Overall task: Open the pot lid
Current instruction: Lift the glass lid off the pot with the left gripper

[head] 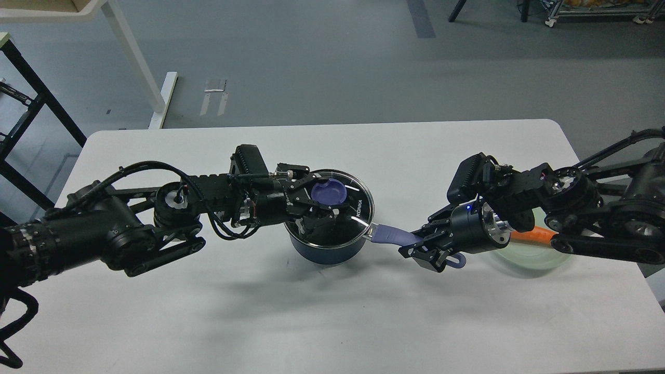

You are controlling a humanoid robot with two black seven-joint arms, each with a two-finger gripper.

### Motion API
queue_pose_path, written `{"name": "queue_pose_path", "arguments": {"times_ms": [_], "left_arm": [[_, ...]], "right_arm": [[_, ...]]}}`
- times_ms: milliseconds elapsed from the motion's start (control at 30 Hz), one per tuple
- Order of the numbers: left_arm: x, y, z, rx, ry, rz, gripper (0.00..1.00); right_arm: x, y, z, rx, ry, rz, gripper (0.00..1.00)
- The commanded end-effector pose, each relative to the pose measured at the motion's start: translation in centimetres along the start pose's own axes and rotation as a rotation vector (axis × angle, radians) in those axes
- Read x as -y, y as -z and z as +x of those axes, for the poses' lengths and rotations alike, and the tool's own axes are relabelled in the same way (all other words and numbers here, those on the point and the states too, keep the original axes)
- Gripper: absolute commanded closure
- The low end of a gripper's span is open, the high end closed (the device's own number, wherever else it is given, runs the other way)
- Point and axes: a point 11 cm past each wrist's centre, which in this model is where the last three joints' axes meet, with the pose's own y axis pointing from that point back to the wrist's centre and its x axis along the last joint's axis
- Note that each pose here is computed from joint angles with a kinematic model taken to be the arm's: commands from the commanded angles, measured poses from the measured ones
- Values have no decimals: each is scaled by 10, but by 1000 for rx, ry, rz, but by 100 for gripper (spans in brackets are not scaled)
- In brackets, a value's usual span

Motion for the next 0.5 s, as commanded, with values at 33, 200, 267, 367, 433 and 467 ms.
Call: {"name": "queue_pose_path", "arguments": {"times_ms": [33, 200, 267, 367, 433, 467], "left_arm": [[-3, 5, 6, 3, -12, 10, 57], [-26, 30, 21, -20, -34, 71, 57], [-36, 38, 24, -20, -37, 94, 57], [-59, 53, 23, -12, -22, 122, 57], [-74, 61, 20, -9, -10, 140, 57], [-85, 66, 17, -10, 2, 155, 57]], "right_arm": [[0, 0, -2, 4, 1, -1, 77], [0, -1, -1, 2, 1, -2, 76], [0, -1, -1, 2, 1, -2, 76], [0, -1, 0, 1, 1, -2, 76], [0, -1, 0, 1, 1, -2, 76], [0, -1, -1, 2, 1, -3, 76]]}}
